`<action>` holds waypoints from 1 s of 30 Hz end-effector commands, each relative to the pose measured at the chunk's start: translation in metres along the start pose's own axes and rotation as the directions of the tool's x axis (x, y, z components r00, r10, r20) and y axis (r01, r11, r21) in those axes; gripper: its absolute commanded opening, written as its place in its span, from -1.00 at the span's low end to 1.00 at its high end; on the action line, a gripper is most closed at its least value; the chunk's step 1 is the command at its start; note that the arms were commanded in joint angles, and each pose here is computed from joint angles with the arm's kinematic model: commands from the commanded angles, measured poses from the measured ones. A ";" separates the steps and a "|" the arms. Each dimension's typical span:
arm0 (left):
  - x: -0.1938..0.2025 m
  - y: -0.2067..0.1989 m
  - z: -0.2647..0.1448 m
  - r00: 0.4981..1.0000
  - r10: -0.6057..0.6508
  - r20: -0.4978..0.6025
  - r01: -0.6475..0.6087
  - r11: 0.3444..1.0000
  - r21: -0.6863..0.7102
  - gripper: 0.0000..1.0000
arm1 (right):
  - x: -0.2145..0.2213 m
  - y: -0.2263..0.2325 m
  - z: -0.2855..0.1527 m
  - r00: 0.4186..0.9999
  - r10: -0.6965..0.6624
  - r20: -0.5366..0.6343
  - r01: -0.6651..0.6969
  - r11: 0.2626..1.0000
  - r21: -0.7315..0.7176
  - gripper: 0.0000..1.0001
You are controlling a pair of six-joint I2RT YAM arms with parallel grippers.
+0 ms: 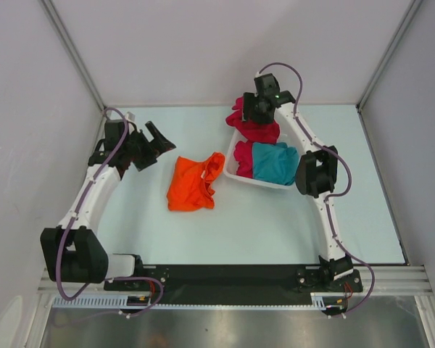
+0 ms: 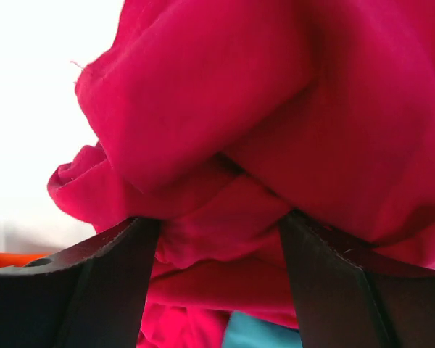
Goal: Fold and stack the t-shirts
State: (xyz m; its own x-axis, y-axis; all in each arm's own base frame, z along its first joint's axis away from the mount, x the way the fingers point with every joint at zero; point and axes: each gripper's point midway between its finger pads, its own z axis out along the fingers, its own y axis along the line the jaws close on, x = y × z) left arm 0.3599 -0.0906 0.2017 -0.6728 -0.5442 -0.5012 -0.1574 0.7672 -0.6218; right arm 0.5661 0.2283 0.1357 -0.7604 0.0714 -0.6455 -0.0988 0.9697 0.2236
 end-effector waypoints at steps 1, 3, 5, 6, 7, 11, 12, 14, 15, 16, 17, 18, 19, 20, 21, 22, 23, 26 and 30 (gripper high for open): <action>-0.023 -0.017 -0.003 0.998 0.024 0.056 -0.027 0.998 0.053 0.99 | 0.013 0.008 0.010 0.999 -0.009 -0.039 0.007 0.999 -0.046 0.39; -0.023 -0.017 -0.002 0.998 0.024 0.053 -0.027 0.998 0.054 0.99 | 0.023 0.005 0.011 0.998 -0.012 -0.068 0.009 0.999 -0.042 -0.37; -0.024 -0.017 -0.002 0.998 0.026 0.054 -0.029 0.998 0.055 0.99 | 0.035 -0.003 0.008 0.996 0.001 -0.092 -0.002 1.000 -0.014 -1.00; -0.023 -0.018 -0.002 0.998 0.026 0.051 -0.029 0.998 0.059 0.99 | 0.038 -0.004 0.005 0.996 -0.001 -0.091 0.001 1.000 -0.007 -1.00; -0.023 -0.018 -0.002 0.998 0.027 0.052 -0.030 0.998 0.060 0.99 | 0.021 0.000 -0.014 1.000 -0.003 -0.024 0.002 1.000 -0.009 -1.00; -0.021 -0.018 -0.003 0.998 0.031 0.052 -0.035 0.997 0.068 0.99 | 0.035 -0.024 -0.040 1.000 -0.007 0.015 0.005 0.994 0.111 -1.00; -0.019 -0.017 -0.002 0.999 0.030 0.046 -0.033 0.997 0.066 0.99 | 0.033 -0.027 -0.050 0.999 -0.010 0.031 0.006 0.992 0.129 -1.00; -0.017 -0.018 -0.003 0.999 0.030 0.043 -0.033 0.996 0.077 0.99 | 0.024 -0.030 -0.082 0.995 -0.025 0.098 0.006 0.983 0.186 -1.00; -0.016 -0.018 -0.003 0.999 0.030 0.042 -0.033 0.996 0.079 0.99 | 0.031 -0.033 -0.085 0.996 -0.024 0.087 0.007 0.980 0.199 -1.00; -0.016 -0.019 -0.004 0.999 0.032 0.043 -0.035 0.996 0.085 0.99 | 0.035 -0.039 -0.091 0.996 -0.025 0.080 0.006 0.972 0.233 -1.00; -0.015 -0.018 -0.004 0.999 0.031 0.042 -0.035 0.996 0.084 0.99 | 0.037 -0.041 -0.096 0.996 -0.028 0.081 0.007 0.968 0.252 -1.00; -0.015 -0.019 -0.005 0.998 0.034 0.044 -0.037 0.996 0.087 0.99 | 0.044 -0.040 -0.104 0.996 -0.029 0.082 0.007 0.964 0.264 -1.00; -0.015 -0.019 -0.007 0.998 0.037 0.050 -0.041 0.995 0.087 0.99 | 0.045 -0.044 -0.110 0.995 -0.039 0.095 0.008 0.954 0.299 -1.00; -0.014 -0.018 -0.007 0.998 0.039 0.050 -0.044 0.995 0.085 0.99 | 0.048 -0.043 -0.114 0.993 -0.047 0.104 0.013 0.951 0.310 -1.00; -0.013 -0.017 -0.008 0.998 0.039 0.050 -0.043 0.996 0.083 0.99 | 0.054 -0.040 -0.125 0.991 -0.063 0.118 0.021 0.945 0.325 -1.00; -0.014 -0.018 -0.009 0.998 0.042 0.055 -0.046 0.995 0.083 0.99 | 0.055 -0.038 -0.127 0.989 -0.067 0.133 0.020 0.945 0.327 -1.00; -0.012 -0.016 -0.009 0.998 0.042 0.050 -0.046 0.995 0.083 0.99 | 0.057 -0.037 -0.132 0.988 -0.070 0.140 0.020 0.943 0.332 -1.00; -0.010 -0.015 -0.009 0.998 0.042 0.046 -0.046 0.995 0.084 0.99 | 0.067 -0.035 -0.144 0.987 -0.079 0.142 0.023 0.933 0.360 -1.00; -0.008 -0.016 -0.010 0.998 0.041 0.046 -0.045 0.995 0.089 0.99 | 0.075 -0.029 -0.161 0.981 -0.105 0.164 0.034 0.922 0.386 -1.00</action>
State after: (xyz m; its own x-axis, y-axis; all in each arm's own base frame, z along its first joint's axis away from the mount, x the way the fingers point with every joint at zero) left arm 0.3640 -0.0949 0.2091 -0.6648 -0.5367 -0.5196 -0.1116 0.7592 -0.6413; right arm 0.4223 0.1781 0.1685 -0.6985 -0.0137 -0.7155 0.0566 0.9956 -0.0743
